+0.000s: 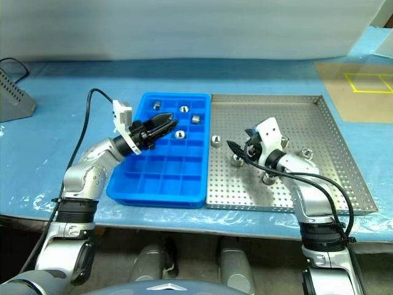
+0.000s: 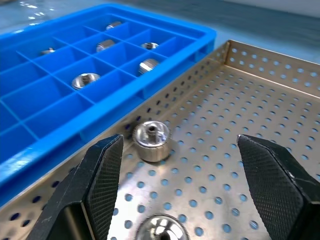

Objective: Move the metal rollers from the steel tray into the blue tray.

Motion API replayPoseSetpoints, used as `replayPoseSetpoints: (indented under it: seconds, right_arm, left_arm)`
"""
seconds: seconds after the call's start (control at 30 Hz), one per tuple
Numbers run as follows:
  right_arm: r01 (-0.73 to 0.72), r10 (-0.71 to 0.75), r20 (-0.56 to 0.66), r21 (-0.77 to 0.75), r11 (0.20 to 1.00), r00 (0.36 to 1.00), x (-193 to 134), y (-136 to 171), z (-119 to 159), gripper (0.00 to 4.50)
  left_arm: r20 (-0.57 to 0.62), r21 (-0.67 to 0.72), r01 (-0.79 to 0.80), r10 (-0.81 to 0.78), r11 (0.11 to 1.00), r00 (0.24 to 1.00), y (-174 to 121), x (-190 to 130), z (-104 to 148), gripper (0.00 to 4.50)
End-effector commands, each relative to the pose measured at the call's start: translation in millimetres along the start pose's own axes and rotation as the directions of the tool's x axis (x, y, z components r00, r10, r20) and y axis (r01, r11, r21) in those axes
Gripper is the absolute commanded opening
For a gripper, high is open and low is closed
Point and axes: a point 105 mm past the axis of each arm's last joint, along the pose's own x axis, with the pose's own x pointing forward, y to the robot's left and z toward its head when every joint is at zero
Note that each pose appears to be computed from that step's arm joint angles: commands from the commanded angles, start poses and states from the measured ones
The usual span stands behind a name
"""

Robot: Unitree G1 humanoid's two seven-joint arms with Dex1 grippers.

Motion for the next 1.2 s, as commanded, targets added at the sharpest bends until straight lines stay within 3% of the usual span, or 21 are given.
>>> replayPoseSetpoints:
  seconds: [0.03,0.43,1.03,1.2]
  right_arm:
    - [-0.036,0.037,0.020,-0.022,0.999,0.999,-6.6,5.7,9.2,3.73]
    - [-0.040,0.040,-0.017,-0.034,0.999,0.999,-5.7,7.3,3.3,3.73]
    - [-0.043,0.043,-0.017,-0.040,0.998,0.999,-5.7,7.7,3.9,3.73]
    - [-0.028,0.028,-0.012,-0.048,0.998,1.000,-7.5,5.5,4.9,3.73]
  left_arm:
    - [0.005,0.053,-0.001,0.001,0.999,1.000,-0.3,-2.2,6.9,2.40]
    - [0.053,0.055,0.033,-0.036,0.998,0.998,-0.7,-0.1,17.4,2.40]
    - [0.000,0.067,0.057,-0.057,0.996,0.998,-1.9,-4.6,5.2,2.40]
    - [0.019,0.058,-0.007,0.006,0.998,1.000,10.1,-1.4,9.0,2.40]
